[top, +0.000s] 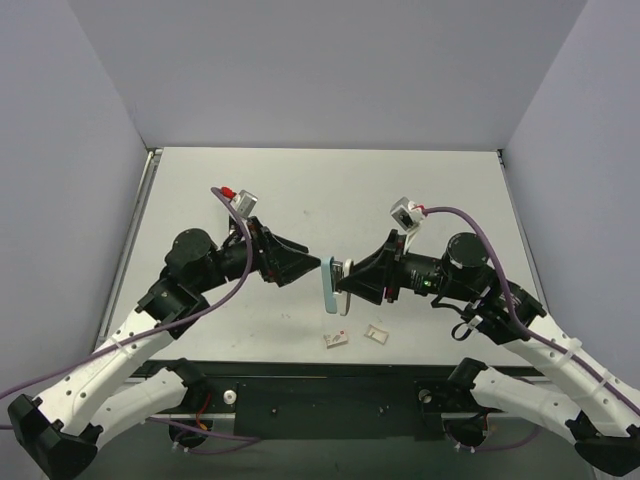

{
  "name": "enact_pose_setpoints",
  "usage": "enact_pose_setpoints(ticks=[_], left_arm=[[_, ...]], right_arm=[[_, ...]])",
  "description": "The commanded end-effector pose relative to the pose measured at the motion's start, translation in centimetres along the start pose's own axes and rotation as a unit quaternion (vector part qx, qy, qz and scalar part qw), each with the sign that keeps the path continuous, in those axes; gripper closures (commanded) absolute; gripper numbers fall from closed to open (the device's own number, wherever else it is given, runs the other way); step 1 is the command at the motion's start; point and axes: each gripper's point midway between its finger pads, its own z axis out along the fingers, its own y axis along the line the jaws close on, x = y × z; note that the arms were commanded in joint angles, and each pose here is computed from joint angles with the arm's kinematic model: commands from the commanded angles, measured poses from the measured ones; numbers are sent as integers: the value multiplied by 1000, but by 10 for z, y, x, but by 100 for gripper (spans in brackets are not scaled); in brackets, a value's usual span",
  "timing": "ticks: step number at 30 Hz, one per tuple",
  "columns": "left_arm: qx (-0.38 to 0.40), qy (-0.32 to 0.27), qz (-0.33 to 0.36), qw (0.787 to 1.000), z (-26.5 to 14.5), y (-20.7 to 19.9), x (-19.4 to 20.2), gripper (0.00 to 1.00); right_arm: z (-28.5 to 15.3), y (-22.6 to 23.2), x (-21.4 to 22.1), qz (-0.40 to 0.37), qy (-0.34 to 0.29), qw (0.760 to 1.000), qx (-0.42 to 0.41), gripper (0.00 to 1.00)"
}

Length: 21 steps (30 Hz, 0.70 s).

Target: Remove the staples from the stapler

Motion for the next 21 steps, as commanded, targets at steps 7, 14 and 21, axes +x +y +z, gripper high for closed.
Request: enact_pose_setpoints(ticks=[7, 14, 21], left_arm=[[-45, -71, -31, 996, -29, -14, -30, 3], [-11, -42, 32, 999, -32, -24, -21, 3], [-19, -7, 58, 998, -30, -24, -18, 3]], right_arm=[[-2, 23, -46, -35, -62, 997, -33, 100], [-2, 22, -51, -31, -63, 997, -29, 100], [5, 21, -52, -19, -57, 998, -34, 100]])
